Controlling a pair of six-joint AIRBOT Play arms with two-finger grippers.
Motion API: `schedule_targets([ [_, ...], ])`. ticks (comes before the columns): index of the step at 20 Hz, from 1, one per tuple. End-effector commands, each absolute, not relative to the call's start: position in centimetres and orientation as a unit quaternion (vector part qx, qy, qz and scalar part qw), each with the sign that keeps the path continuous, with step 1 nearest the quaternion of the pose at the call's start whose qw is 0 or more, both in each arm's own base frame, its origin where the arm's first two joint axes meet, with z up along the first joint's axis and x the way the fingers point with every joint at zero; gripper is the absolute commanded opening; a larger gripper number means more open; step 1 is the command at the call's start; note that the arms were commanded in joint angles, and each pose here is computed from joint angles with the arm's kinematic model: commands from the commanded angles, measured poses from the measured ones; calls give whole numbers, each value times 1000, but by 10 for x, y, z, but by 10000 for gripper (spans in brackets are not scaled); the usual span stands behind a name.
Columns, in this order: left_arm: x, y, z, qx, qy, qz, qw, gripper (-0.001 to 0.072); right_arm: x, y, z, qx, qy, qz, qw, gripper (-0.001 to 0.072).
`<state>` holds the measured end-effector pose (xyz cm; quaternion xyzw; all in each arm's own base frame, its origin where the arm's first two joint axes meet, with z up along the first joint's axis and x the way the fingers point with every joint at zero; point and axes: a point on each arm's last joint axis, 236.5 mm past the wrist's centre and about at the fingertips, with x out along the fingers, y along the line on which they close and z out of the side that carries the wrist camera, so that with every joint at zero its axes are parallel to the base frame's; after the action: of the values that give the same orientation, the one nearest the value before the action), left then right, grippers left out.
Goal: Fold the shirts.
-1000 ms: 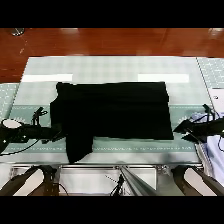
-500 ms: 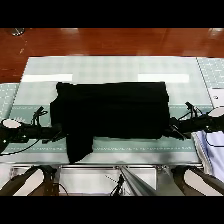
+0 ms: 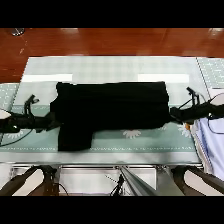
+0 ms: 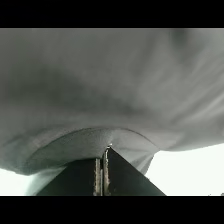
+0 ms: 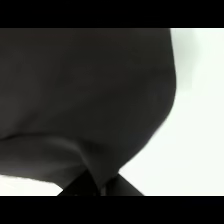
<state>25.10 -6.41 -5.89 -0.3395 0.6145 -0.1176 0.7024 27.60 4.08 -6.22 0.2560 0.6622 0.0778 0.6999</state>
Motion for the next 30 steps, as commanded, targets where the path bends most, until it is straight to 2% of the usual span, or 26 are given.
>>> schedule_targets([
  [1, 287, -58, -23, -331, 583, -136, 729, 23, 319, 31, -26, 247, 623, 80, 738, 36],
  [5, 330, -59, -20, -326, 588, -148, 725, 23, 361, 46, -12, 279, 600, 119, 741, 36],
  [15, 462, -55, -25, -360, 582, -139, 716, 23, 453, 29, -34, 298, 579, 115, 750, 37],
  [21, 499, -57, -50, -364, 587, -139, 710, 35, 487, 25, -61, 323, 582, 108, 738, 41],
  [22, 498, -60, -55, -363, 591, -139, 706, 213, 493, 25, -65, 335, 575, 103, 739, 187],
  [23, 498, -60, -57, -364, 593, -139, 705, 651, 497, 24, -67, 345, 570, 95, 739, 495],
  [24, 498, -53, -54, -366, 592, -137, 705, 702, 500, 20, -64, 343, 565, 91, 745, 627],
  [27, 476, 7, -33, -355, 619, -100, 693, 701, 492, -24, -43, 321, 565, 73, 756, 625],
  [30, 417, 93, -25, -291, 665, 0, 688, 701, 463, -67, -38, 337, 588, 49, 734, 625],
])
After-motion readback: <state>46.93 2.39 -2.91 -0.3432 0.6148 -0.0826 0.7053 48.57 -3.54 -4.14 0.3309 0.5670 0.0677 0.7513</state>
